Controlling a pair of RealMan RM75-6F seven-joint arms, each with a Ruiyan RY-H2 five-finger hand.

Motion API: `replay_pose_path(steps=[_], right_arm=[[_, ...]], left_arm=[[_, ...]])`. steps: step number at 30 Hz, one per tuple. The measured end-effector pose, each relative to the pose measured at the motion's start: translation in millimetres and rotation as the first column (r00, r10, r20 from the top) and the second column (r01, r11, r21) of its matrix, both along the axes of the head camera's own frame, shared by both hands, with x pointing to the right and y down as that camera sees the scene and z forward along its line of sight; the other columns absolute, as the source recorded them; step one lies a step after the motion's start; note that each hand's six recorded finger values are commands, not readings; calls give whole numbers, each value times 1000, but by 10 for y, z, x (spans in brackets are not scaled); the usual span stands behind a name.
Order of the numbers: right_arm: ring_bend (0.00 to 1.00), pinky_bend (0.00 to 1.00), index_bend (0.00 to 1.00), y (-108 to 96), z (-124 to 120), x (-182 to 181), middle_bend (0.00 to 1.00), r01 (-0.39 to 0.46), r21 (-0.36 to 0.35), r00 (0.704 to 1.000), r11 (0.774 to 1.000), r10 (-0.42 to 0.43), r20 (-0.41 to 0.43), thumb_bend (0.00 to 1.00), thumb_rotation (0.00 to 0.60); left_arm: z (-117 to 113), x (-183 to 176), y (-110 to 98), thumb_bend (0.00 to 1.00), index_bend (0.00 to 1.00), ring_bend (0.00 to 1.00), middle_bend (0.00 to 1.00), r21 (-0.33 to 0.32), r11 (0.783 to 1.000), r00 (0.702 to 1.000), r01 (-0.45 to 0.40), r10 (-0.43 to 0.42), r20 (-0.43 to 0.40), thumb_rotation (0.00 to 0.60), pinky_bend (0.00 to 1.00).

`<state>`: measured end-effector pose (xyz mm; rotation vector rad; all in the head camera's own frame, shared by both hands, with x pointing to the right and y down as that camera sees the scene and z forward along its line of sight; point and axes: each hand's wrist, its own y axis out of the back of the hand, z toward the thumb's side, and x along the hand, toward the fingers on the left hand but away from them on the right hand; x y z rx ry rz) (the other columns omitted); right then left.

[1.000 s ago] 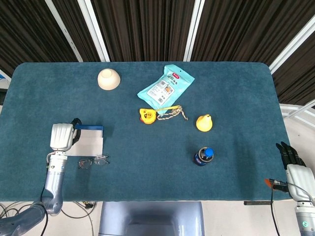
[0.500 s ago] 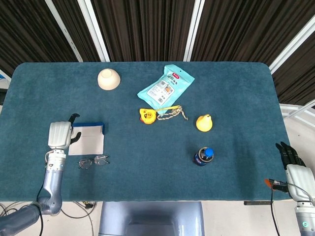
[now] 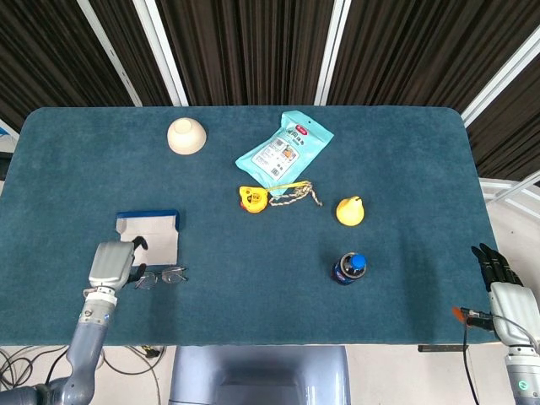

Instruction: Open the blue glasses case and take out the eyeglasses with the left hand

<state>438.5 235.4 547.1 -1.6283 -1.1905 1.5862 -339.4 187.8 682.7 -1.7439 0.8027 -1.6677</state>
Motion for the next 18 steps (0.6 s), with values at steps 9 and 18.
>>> replay_pose_path(steps=[9, 18], right_arm=[[0, 209, 0, 1, 2, -4, 0, -1, -3, 1000, 1000, 1, 6, 187, 600], [0, 209, 0, 0, 7, -5, 0, -2, -7, 1000, 1000, 3, 9, 188, 600]], left_arm=[[101, 43, 170, 318, 458, 983, 1000, -56, 998, 1000, 24, -23, 21, 600, 1000], [181, 204, 200, 357, 476, 984, 1000, -68, 997, 999, 35, -36, -9, 600, 1000]])
